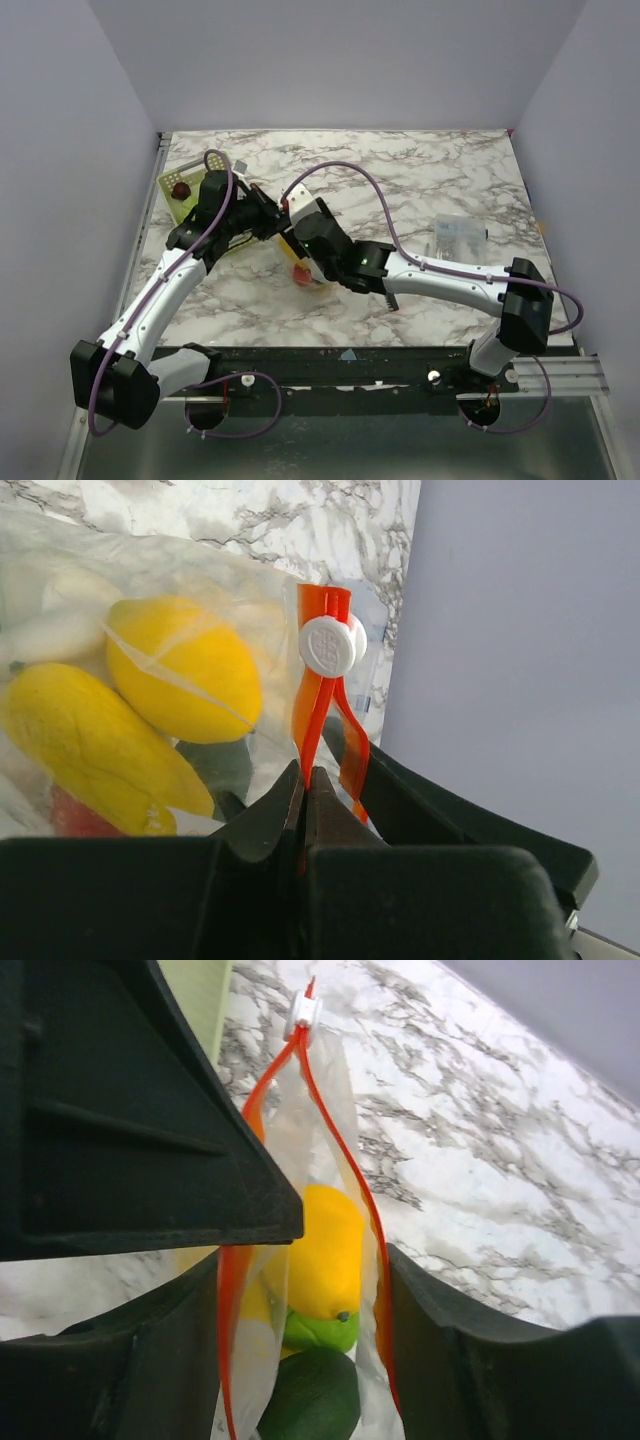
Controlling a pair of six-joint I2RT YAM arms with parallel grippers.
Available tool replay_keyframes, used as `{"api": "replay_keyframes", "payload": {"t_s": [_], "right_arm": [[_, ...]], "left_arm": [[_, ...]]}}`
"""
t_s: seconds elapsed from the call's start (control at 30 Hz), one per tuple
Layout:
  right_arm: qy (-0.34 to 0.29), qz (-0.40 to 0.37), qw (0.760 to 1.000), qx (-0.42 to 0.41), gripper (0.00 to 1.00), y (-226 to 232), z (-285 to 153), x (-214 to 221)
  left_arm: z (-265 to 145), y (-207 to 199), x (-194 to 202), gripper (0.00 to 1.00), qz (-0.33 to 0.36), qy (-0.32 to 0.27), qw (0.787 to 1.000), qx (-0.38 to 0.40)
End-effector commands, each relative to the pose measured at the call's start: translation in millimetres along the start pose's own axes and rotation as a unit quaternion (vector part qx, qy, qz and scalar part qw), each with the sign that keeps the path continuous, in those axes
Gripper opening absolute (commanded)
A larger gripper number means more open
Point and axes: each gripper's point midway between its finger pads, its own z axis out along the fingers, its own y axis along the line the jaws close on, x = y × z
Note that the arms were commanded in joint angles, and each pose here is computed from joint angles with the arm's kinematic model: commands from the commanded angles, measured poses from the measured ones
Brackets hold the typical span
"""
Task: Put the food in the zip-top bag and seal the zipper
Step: Adjust the zipper food storage bag at the center of the board.
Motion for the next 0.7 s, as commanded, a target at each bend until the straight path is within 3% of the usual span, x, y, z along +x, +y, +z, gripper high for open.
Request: {"api": "replay_keyframes", "payload": {"t_s": [0.0, 0.07, 0.1, 0.2, 0.3, 0.37, 0.53, 0.67], "right_arm": [[-0.035, 0.016, 0.998, 0.046, 0.57, -12, 1, -13], [-0.037, 0.021, 0.999, 0.029, 0.38, -6, 1, -11], [-0.034, 0.022, 0.999, 0.028, 0.26, -6, 1, -8], [-0.047, 0.051, 0.998, 0.014, 0.01, -3, 4, -6], [-0.051, 0.072, 0.996, -0.001, 0.01, -6, 8, -4], [-0.053, 0.084, 0.995, -0.010, 0.01, -11, 7, -3], [-0.052, 0.086, 0.990, -0.094, 0.01, -10, 8, -1], [-0.062, 0.090, 0.979, -0.174, 0.01, -6, 3, 0]], "left_arm": [[-10, -15, -4, 0.00, 0.007, -0.007, 1.000, 0.006], [-14, -17, -5, 0.01, 0.019, -0.012, 1.000, 0.009], [-16, -18, -6, 0.06, 0.024, -0.015, 1.000, 0.011], [-23, -20, -9, 0.32, 0.053, -0.027, 0.998, 0.015], [-33, -18, -15, 0.59, 0.091, -0.038, 0.995, 0.030], [-41, -16, -20, 0.69, 0.144, -0.046, 0.988, 0.043], [-50, 1, -31, 0.74, 0.294, -0.086, 0.951, 0.038], [-40, 16, -40, 0.75, 0.348, -0.100, 0.932, 0.032]]}}
